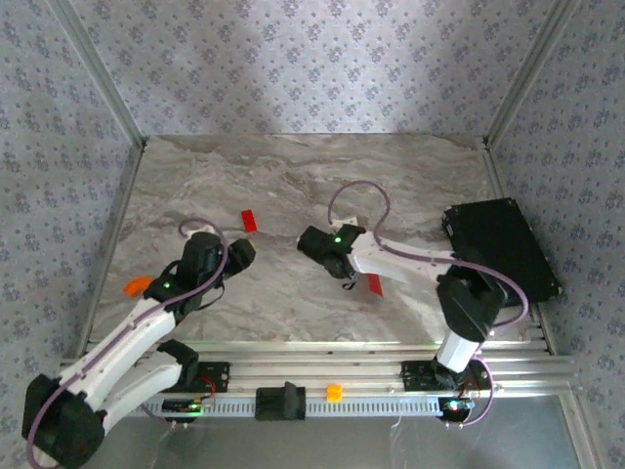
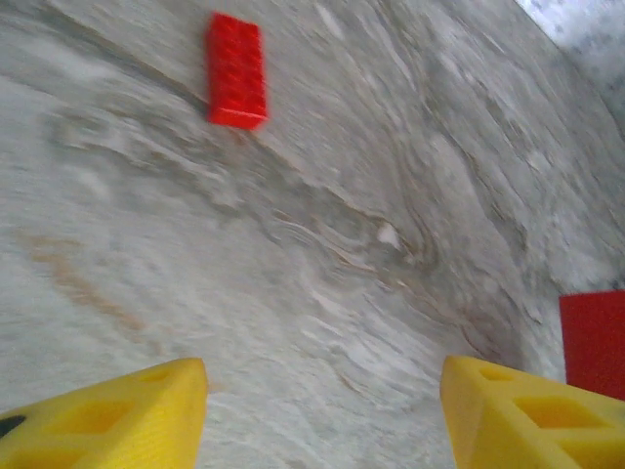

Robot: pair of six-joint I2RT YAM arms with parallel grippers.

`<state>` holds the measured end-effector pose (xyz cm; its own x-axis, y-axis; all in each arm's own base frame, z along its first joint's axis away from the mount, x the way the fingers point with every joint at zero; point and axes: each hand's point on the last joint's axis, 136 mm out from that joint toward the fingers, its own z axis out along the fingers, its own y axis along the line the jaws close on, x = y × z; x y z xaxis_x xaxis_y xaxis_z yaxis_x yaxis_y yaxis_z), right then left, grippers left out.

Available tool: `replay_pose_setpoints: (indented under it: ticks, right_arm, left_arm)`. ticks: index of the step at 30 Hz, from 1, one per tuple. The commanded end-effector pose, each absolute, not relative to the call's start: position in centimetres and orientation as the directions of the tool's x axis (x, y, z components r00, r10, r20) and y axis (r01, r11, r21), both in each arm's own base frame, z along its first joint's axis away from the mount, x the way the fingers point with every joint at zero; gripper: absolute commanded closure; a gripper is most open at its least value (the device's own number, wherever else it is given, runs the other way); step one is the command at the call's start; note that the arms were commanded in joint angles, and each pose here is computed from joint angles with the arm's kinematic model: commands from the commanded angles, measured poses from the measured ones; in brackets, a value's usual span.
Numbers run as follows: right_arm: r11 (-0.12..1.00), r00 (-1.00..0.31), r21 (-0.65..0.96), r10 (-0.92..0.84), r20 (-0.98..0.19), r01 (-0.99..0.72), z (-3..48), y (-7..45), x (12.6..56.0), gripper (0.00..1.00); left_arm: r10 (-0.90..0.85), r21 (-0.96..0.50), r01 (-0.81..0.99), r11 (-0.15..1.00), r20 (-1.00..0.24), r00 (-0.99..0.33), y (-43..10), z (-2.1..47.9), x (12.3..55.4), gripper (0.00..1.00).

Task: Fold a paper plane with a square sheet of paper (pick it up from the middle)

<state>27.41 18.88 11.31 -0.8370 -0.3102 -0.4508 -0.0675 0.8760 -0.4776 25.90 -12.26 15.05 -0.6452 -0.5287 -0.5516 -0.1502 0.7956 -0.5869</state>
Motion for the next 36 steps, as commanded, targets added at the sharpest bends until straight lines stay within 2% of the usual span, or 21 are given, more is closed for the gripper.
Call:
replay_pose_setpoints:
  ticks: [1,7,11,15,20,22,26,31,36]
  right_arm:
    - [0.825,-0.833,-0.562,-0.351,-0.428,-0.059,11.1,19.6,27.5,0.94]
    - [0.856,-0.851,-0.497,-0.362,-0.381,-0.141,8.2,24.5,27.4,0.91]
    - [0.939,-0.876,-0.266,-0.307,-0.373,-0.216,6.3,29.7,27.3,0.88]
    - [0.972,-0.911,0.000,-0.220,-0.348,-0.235,5.9,33.5,27.6,0.84]
    - [0.900,-0.928,0.357,-0.119,-0.354,-0.251,8.4,36.2,27.9,0.61]
    - [0.865,-0.928,0.437,-0.082,-0.364,-0.248,9.5,35.5,28.0,0.58]
    - [0.808,-0.943,0.572,0.068,-0.326,-0.139,9.1,31.4,28.5,0.58]
    - [0.709,-0.939,0.705,0.251,-0.234,0.013,7.3,26.3,29.2,0.77]
    - [0.665,-0.944,0.745,0.275,-0.184,0.048,6.5,24.7,29.2,0.87]
  left_arm:
    - [-0.577,-0.526,-0.274,0.805,-0.587,-0.568,-8.2,14.0,24.7,0.33]
    - [-0.599,-0.536,-0.289,0.793,-0.600,-0.531,-6.9,14.3,23.9,0.31]
    - [-0.590,-0.528,-0.289,0.799,-0.593,-0.547,-7.0,14.0,23.7,0.30]
    - [-0.581,-0.544,-0.259,0.798,-0.580,-0.571,-7.8,14.1,23.9,0.30]
    - [-0.540,-0.585,-0.178,0.791,-0.532,-0.652,-10.6,13.9,24.5,0.29]
    - [-0.512,-0.603,-0.143,0.785,-0.502,-0.697,-12.1,13.7,24.7,0.30]
    - [-0.439,-0.649,-0.066,0.758,-0.433,-0.787,-15.5,13.0,25.5,0.41]
    - [-0.344,-0.682,-0.003,0.731,-0.364,-0.866,-19.7,12.5,26.6,0.50]
    - [-0.226,-0.691,0.065,0.720,-0.323,-0.919,-24.0,11.8,26.9,0.51]
